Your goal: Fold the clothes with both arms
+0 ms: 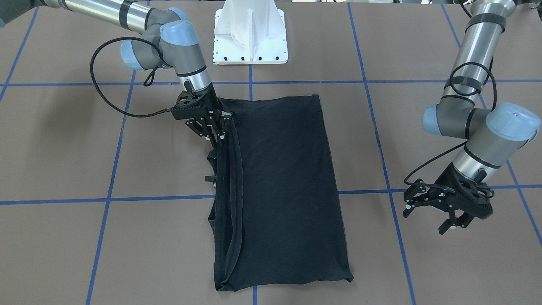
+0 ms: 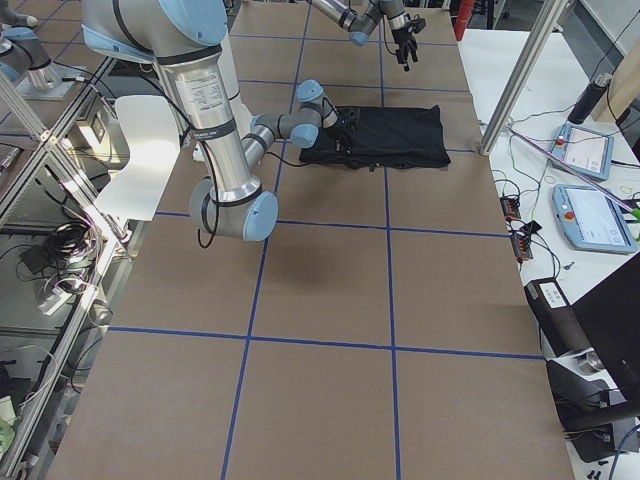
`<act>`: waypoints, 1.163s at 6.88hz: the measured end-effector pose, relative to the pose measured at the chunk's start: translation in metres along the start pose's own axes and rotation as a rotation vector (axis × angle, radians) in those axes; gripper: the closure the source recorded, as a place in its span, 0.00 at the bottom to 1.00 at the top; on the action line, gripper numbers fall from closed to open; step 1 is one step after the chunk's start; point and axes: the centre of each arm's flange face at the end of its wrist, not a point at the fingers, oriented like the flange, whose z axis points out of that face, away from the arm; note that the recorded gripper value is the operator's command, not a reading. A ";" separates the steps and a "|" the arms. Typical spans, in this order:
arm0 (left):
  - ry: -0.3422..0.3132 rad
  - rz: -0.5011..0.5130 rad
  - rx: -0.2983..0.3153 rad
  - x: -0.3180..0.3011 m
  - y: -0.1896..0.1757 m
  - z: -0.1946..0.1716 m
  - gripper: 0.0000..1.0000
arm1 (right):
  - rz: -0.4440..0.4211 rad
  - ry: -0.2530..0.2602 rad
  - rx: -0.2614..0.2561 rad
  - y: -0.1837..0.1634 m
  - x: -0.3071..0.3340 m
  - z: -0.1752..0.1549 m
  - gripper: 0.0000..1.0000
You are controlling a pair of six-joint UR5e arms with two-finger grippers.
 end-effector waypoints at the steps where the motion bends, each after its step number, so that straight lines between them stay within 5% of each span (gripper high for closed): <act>1: 0.000 0.000 0.000 0.000 0.000 0.000 0.00 | -0.023 0.050 -0.026 0.001 -0.026 -0.011 0.09; 4: 0.001 0.001 0.001 0.001 0.000 0.000 0.00 | -0.269 0.174 -0.115 0.041 -0.041 -0.010 0.31; 6: 0.000 0.000 0.000 0.000 0.000 -0.001 0.00 | -0.422 0.201 -0.185 0.066 -0.043 -0.009 0.36; 8: -0.001 -0.001 0.000 -0.001 0.000 -0.001 0.00 | -0.461 0.209 -0.284 0.079 -0.044 -0.009 0.45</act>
